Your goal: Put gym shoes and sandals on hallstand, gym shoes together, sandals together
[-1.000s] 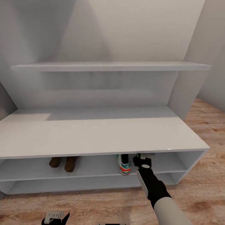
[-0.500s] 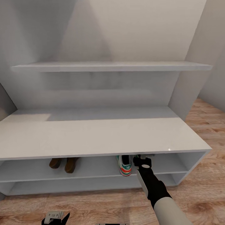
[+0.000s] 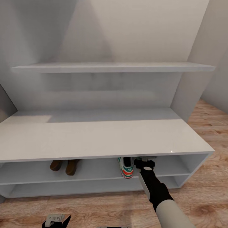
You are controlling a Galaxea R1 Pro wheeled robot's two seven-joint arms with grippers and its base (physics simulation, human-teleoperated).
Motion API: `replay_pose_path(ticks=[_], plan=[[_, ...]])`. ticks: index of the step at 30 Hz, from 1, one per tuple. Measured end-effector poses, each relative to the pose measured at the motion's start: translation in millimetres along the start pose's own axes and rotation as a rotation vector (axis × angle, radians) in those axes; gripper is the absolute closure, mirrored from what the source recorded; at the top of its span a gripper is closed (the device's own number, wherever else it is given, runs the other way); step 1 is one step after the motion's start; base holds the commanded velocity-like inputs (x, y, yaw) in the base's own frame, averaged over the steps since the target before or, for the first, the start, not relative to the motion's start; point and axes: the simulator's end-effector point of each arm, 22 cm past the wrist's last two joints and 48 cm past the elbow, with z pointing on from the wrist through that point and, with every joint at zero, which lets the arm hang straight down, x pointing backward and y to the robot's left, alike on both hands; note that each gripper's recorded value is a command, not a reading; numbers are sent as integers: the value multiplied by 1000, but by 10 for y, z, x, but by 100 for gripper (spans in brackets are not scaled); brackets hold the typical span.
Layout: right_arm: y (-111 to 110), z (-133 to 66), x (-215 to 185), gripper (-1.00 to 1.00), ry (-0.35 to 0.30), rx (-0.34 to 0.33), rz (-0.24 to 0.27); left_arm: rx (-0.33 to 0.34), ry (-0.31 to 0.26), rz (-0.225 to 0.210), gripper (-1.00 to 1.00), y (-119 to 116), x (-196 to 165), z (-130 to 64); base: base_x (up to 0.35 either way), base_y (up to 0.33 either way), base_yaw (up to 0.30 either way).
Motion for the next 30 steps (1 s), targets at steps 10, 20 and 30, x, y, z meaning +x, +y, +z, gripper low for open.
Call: replay_pose_path(ticks=[10,20,30], plan=[[2,4,10,-100,2,0,-2,0,-1,0,-100,1,-1,2,-181,0,0],[2,6,22,-100,4,0,-3,-1,-1,-1,-100,2,-2,2,-327,0,0],[4,6,23,-100,4,0,-3,-1,-1,-1,-100,3,-3,2,-334,0,0]])
